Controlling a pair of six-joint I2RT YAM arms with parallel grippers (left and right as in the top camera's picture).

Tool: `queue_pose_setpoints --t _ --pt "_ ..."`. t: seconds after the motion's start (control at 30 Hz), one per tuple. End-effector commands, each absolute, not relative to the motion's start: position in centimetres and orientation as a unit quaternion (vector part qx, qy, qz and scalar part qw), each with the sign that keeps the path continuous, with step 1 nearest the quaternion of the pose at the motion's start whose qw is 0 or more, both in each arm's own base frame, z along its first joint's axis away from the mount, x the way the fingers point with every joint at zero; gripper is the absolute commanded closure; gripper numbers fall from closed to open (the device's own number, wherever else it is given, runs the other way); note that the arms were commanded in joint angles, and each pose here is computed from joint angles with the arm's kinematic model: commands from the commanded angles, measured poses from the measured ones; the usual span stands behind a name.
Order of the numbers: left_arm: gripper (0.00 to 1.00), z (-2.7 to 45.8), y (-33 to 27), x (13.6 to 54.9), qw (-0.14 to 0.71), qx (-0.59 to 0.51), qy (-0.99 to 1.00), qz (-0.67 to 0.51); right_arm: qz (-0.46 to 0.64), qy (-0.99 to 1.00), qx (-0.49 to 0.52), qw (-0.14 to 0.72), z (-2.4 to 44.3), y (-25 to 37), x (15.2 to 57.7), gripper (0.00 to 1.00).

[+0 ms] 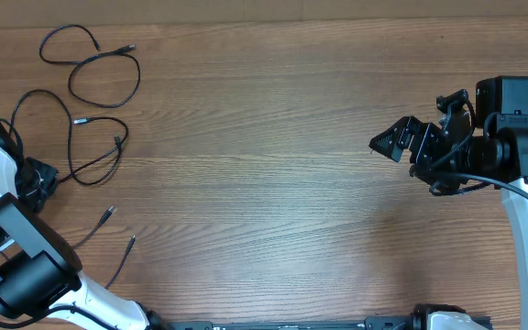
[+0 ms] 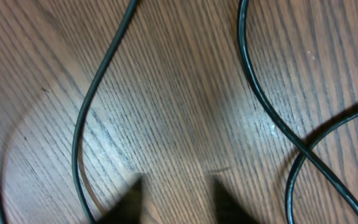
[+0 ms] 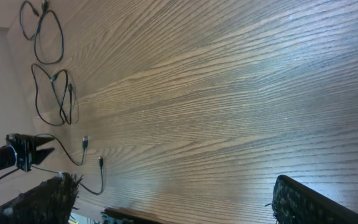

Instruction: Untangle cables

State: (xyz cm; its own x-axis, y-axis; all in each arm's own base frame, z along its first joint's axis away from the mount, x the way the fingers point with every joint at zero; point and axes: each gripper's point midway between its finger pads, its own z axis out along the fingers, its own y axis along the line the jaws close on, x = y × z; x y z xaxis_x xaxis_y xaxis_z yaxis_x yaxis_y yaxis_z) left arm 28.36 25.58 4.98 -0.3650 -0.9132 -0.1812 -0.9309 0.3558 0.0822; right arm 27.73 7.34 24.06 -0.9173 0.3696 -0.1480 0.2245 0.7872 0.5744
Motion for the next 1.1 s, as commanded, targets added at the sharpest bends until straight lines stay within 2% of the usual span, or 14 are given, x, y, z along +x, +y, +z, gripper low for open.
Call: queue_pose_setpoints --t 0.0,0.1,0.17,0.2,0.23,0.27,0.5,0.8,1.07 --pt "0.02 5.8 24.8 29.4 0.066 -0.540 0.837 0.052 0.281 0.937 0.154 0.137 24.4 7.2 28.1 0.00" --pt "0.00 5.8 22.0 30.4 0.055 -0.493 0.868 -0.031 0.282 0.937 0.152 0.142 24.4 7.2 28.3 0.00" --pt "0.11 6.3 20.1 31.7 0.069 -0.447 0.887 -0.095 0.281 0.937 0.153 0.141 24.4 7.2 28.3 0.00" --pt "0.10 6.8 19.2 32.4 0.080 -0.423 0.895 -0.122 0.281 0.937 0.154 0.138 24.4 7.2 28.1 0.00" --pt "0.02 7.3 18.4 32.9 0.090 -0.404 0.898 -0.147 0.280 0.938 0.155 0.134 24.3 7.2 28.0 0.00" --pt "0.00 8.2 17.6 33.3 0.101 -0.391 0.899 -0.167 0.279 0.938 0.156 0.131 24.2 7.2 27.9 0.00" --pt "0.01 16.2 14.4 33.1 0.185 -0.329 0.910 -0.169 0.275 0.939 0.163 0.126 24.2 7.0 27.4 0.00" --pt "0.01 26.8 5.9 28.8 0.293 -0.207 0.918 -0.170 0.271 0.940 0.163 0.127 25.1 7.0 25.4 0.00" --pt "0.00 29.8 -2.0 23.4 0.303 -0.080 0.928 -0.201 0.267 0.937 0.153 0.164 27.2 6.9 22.5 0.00"
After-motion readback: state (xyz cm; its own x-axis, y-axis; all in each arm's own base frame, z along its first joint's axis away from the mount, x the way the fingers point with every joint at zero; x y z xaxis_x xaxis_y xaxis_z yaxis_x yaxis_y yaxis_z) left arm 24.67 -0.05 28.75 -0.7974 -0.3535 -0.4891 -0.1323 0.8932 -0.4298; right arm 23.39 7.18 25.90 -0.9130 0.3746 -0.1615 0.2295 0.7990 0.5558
